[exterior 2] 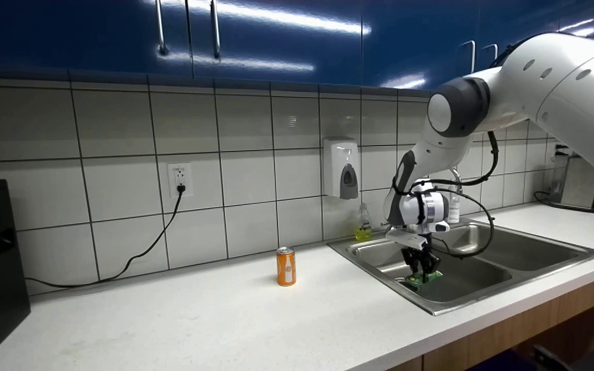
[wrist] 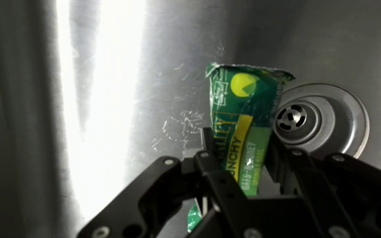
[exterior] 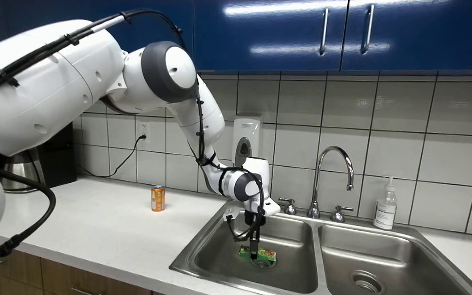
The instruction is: Remove the green object from the sink
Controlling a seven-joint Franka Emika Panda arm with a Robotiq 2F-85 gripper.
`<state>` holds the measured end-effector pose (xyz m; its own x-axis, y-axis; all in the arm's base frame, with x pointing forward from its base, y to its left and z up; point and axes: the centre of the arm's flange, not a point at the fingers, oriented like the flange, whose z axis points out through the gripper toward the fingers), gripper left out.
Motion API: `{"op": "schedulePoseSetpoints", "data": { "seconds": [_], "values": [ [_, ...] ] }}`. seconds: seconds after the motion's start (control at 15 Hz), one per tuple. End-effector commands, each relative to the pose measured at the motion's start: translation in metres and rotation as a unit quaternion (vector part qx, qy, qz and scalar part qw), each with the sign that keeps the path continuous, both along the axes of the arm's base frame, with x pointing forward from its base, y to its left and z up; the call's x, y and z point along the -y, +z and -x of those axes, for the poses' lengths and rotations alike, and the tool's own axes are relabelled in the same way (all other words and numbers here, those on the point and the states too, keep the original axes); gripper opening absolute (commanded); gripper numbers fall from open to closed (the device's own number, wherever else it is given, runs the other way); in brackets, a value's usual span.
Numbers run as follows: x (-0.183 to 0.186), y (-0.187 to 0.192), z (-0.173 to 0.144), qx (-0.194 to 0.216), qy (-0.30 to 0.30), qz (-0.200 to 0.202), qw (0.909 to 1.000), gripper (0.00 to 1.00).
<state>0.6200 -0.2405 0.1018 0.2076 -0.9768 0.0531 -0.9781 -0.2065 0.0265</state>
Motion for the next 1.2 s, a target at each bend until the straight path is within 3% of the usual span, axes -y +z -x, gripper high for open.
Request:
{"op": "schedulePoseSetpoints", "data": {
  "seconds": [0.0,0.27,0.53,0.8,1.13],
  "values": [
    [-0.008,0.035,0.025,-0.009,0.07,-0.002,0.9975,0.13],
    [-0.008,0.06,0.045,-0.013,0.179,-0.011,0.9837,0.13],
    [-0.014,0.081,0.063,-0.016,0.279,-0.024,0.9598,0.13],
    [-0.029,0.094,0.081,-0.035,0.377,-0.031,0.9249,0.13],
    [-0.056,0.107,0.102,-0.053,0.494,-0.038,0.867,0.13]
  ]
}}
